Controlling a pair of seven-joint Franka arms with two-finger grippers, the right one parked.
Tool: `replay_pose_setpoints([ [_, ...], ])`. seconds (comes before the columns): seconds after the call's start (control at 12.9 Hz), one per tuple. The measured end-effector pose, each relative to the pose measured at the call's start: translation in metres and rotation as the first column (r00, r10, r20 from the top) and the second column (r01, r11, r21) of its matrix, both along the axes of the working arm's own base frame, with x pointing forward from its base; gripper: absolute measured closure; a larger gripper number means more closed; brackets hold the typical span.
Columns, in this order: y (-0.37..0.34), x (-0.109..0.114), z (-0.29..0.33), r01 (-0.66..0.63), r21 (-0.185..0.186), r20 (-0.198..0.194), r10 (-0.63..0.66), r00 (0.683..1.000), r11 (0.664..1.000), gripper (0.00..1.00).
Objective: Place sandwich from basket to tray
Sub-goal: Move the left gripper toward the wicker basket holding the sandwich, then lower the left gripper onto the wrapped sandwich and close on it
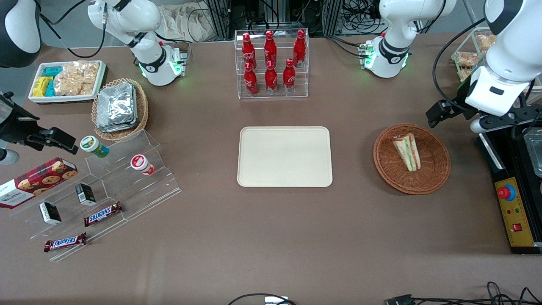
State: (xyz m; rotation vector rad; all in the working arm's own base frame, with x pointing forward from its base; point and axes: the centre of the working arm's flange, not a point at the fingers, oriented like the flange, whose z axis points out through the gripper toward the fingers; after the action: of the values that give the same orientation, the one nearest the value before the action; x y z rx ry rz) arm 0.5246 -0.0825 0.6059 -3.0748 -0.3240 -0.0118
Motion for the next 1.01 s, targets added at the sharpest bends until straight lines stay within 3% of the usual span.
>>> replay_pose_setpoints([
  [0.39, -0.001, -0.003, -0.003, 0.003, 0.005, -0.036, -0.003, 0.999, 1.0, 0.0],
  [0.54, 0.006, -0.002, -0.023, -0.011, 0.009, -0.071, 0.011, 0.997, 1.0, 0.0],
  [0.78, 0.052, 0.003, -0.092, -0.09, 0.005, -0.096, 0.09, 0.991, 0.996, 0.0],
  [1.01, 0.078, -0.008, -0.182, -0.152, -0.007, -0.07, 0.151, 0.986, 0.988, 0.0],
])
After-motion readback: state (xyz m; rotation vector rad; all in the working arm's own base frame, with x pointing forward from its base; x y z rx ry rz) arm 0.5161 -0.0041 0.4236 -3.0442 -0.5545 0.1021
